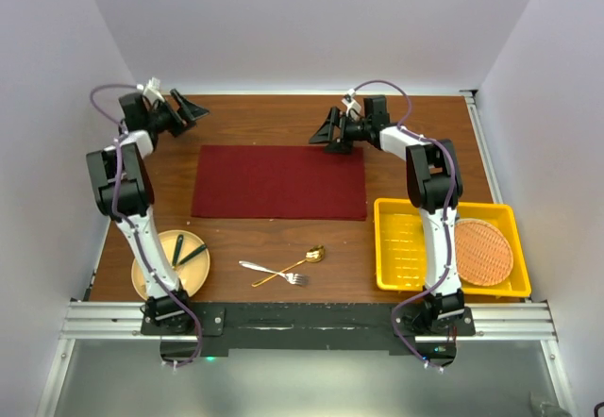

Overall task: Fold the napkin into a case and place the utensils inside
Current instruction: Smooth out the rectangle-folded napkin at the center of the board.

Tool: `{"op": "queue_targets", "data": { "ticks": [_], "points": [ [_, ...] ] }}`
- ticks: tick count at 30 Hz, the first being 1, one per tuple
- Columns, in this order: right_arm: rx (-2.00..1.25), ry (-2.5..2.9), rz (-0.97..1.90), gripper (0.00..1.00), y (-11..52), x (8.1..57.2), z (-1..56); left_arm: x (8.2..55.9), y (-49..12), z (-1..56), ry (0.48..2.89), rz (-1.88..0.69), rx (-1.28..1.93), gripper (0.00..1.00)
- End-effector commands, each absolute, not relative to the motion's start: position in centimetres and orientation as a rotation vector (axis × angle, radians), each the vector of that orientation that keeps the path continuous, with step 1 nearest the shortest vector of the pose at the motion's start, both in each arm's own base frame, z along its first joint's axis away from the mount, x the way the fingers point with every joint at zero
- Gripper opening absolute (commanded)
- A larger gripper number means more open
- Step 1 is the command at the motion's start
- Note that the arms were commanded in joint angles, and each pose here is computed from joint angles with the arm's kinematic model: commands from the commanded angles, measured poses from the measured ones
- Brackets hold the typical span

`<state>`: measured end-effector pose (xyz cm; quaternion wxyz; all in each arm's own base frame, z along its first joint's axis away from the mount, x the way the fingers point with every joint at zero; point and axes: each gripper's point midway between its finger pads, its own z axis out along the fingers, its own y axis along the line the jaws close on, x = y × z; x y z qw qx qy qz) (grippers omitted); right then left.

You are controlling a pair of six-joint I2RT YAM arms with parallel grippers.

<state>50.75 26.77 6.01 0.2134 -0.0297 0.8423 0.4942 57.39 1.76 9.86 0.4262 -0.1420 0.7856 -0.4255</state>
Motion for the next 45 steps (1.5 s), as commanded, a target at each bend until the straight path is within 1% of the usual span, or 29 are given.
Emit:
{"op": "queue_targets", "data": {
  "ticks": [1, 2, 3, 4, 5, 6, 7, 8, 9, 10, 11, 12, 13, 15, 17, 20, 22, 23, 25, 30, 33, 34, 35, 36, 37, 40, 43, 45],
  "points": [
    [-0.159, 2.148, 1.287, 0.97, 26.3, 53.3, 13.1, 54.1, 1.2, 15.5, 2.112, -0.581, 0.121, 1.00],
    [-0.164, 2.139, 1.275, 0.96, 26.2, 53.3, 13.7, 52.7, 0.4, 15.9, 2.139, -0.537, 0.157, 0.99],
    [-0.180, 2.132, 1.253, 0.96, 26.0, 53.2, 14.2, 51.1, 0.0, 14.9, 2.205, -0.486, 0.183, 0.96],
    [-0.191, 2.130, 1.240, 0.96, 26.0, 53.0, 14.5, 50.1, -1.8, 14.4, 2.225, -0.455, 0.278, 0.93],
    [-0.225, 2.102, 1.198, 0.96, 25.6, 53.1, 15.5, 47.9, -2.9, 13.7, 2.251, -0.447, 0.315, 0.81],
    [-0.225, 2.127, 1.183, 0.96, 25.4, 52.7, 15.3, 46.8, -3.7, 13.4, 2.255, -0.442, 0.348, 0.75],
    [-0.241, 2.136, 1.167, 0.95, 25.3, 52.4, 15.2, 45.7, -5.4, 13.0, 2.259, -0.451, 0.403, 0.63],
    [-0.285, 2.135, 1.111, 0.93, 24.9, 52.4, 15.1, 44.0, -6.2, 12.2, 2.279, -0.462, 0.420, 0.40],
    [-0.298, 2.183, 1.088, 0.91, 24.7, 51.7, 14.4, 43.0, -7.0, 11.6, 2.302, -0.472, 0.444, 0.30],
    [-0.321, 2.196, 1.051, 0.88, 24.4, 51.5, 14.3, 42.0, -8.1, 11.0, 2.326, -0.490, 0.475, 0.21],
    [-0.371, 2.199, 1.002, 0.86, 24.0, 51.3, 14.0, 41.0, -8.5, 10.1, 2.360, -0.504, 0.484, 0.09],
    [-0.374, 2.231, 0.963, 0.85, 23.5, 50.8, 13.8, 40.0, -9.1, 9.4, 2.397, -0.518, 0.503, 0.05],
    [-0.386, 2.251, 0.944, 0.82, 23.3, 50.3, 13.4, 39.5, -9.3, 8.9, 2.415, -0.516, 0.517, 0.03],
    [-0.429, 2.273, 0.898, 0.79, 22.7, 49.4, 13.3, 38.2, -9.5, 7.3, 2.460, -0.486, 0.544, 0.03],
    [-0.464, 2.307, 0.881, 0.73, 22.4, 48.2, 12.6, 37.8, -9.0, 5.9, 2.503, -0.450, 0.561, 0.03],
    [-0.513, 2.342, 0.853, 0.65, 22.2, 46.9, 11.9, 38.1, -7.7, 4.2, 2.562, -0.365, 0.577, 0.03],
    [-0.540, 2.361, 0.829, 0.64, 22.0, 46.3, 11.5, 38.6, -6.7, 2.8, 2.600, -0.295, 0.597, 0.03],
    [-0.551, 2.372, 0.823, 0.61, 21.9, 46.0, 11.2, 38.6, -6.1, 2.2, 2.630, -0.252, 0.594, 0.00],
    [-0.549, 2.393, 0.818, 0.59, 21.8, 45.6, 10.9, 39.0, -5.0, 0.8, 2.674, -0.232, 0.567, 0.00],
    [-0.589, 2.421, 0.784, 0.58, 21.3, 45.1, 10.0, 40.7, -1.9, 0.0, 2.703, -0.133, 0.500, 0.00],
    [-0.588, 2.431, 0.782, 0.57, 21.4, 44.8, 9.7, 42.9, -0.2, 1.5, 2.664, -0.100, 0.453, 0.00],
    [-0.585, 2.433, 0.781, 0.57, 21.5, 44.9, 9.6, 44.3, -0.2, 3.2, 2.615, -0.122, 0.452, 0.01],
    [-0.577, 2.441, 0.781, 0.57, 21.5, 44.9, 9.4, 44.8, 0.0, 4.2, 2.587, -0.178, 0.425, 0.05],
    [-0.569, 2.446, 0.777, 0.57, 21.5, 44.9, 9.3, 45.3, 0.0, 5.3, 2.556, -0.198, 0.402, 0.14],
    [-0.565, 2.451, 0.777, 0.56, 21.6, 44.9, 9.3, 46.3, 0.3, 7.4, 2.503, -0.202, 0.383, 0.20],
    [-0.548, 2.484, 0.764, 0.55, 21.3, 44.4, 8.8, 48.1, 2.7, 10.4, 2.424, -0.234, 0.295, 0.37],
    [-0.480, 2.530, 0.750, 0.56, 20.8, 43.8, 8.6, 49.0, 5.1, 11.0, 2.409, -0.236, 0.237, 0.46],
    [-0.458, 2.555, 0.732, 0.57, 20.4, 43.1, 8.5, 49.0, 6.1, 10.5, 2.434, -0.223, 0.218, 0.48]
  ]
}}
